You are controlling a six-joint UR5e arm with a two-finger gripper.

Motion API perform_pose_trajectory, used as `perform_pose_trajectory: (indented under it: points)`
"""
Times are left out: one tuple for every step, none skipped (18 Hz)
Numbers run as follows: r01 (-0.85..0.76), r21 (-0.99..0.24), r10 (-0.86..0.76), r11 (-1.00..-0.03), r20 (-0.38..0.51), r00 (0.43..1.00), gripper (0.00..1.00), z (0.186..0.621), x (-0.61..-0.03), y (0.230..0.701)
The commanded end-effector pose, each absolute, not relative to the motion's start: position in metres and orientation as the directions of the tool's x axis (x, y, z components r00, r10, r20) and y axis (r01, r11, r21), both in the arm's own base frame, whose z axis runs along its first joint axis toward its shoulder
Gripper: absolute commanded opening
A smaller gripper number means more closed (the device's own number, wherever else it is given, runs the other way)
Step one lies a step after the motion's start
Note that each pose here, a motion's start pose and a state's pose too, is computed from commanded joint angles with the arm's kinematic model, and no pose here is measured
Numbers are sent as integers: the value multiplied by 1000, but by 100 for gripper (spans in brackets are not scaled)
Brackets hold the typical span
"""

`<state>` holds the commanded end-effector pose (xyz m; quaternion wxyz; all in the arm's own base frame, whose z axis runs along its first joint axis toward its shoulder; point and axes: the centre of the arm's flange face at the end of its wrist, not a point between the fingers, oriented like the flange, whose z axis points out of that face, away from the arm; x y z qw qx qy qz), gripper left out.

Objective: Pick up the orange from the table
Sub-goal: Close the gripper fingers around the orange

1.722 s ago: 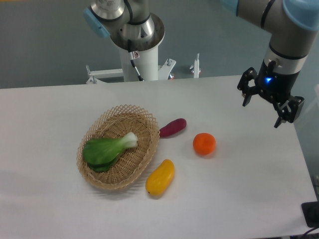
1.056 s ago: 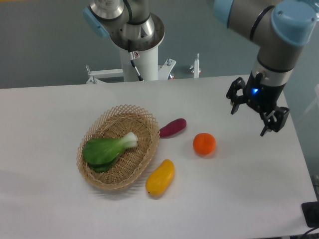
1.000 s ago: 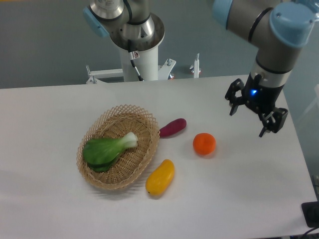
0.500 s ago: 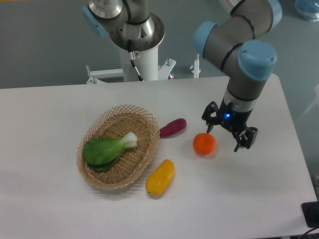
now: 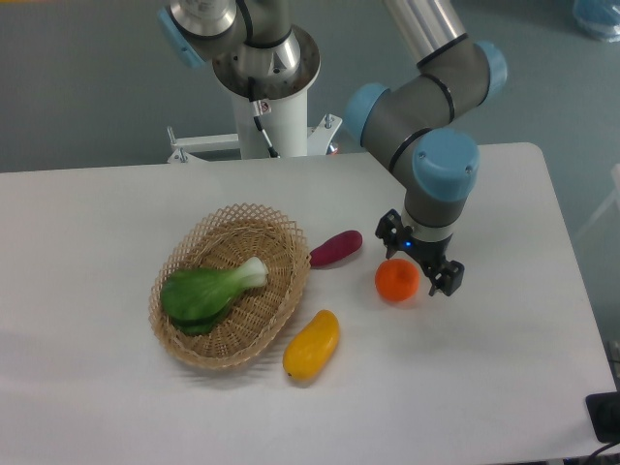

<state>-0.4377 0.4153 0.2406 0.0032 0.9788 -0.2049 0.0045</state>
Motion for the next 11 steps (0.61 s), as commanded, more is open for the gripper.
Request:
perform_pose_trajectory:
  points:
    - [-401, -4, -401, -916, 19, 916, 100, 235, -433, 414]
    - [-401, -8, -401, -916, 7, 916, 100, 234, -433, 414]
    - [-401, -8, -401, -916, 7, 916, 100, 232, -433, 414]
    - [-401, -8, -401, -916, 12, 916, 100, 228, -433, 414]
    - [-400, -8, -400, -917, 10, 917, 100, 225, -433, 414]
    - [-401, -10, -401, -916, -3, 916, 100, 226, -435, 415]
    - [-402, -8, -402, -915, -11, 915, 100, 221, -438, 417]
    - [-403, -8, -402, -915, -14, 915, 100, 222, -439, 417]
    - [-403, -6, -402, -915, -22, 915, 100, 218, -443, 419]
    - [-404, -4, -404, -915, -21, 915, 100, 217, -443, 419]
    - [-402, -4, -402, -915, -18, 915, 100, 215, -443, 418]
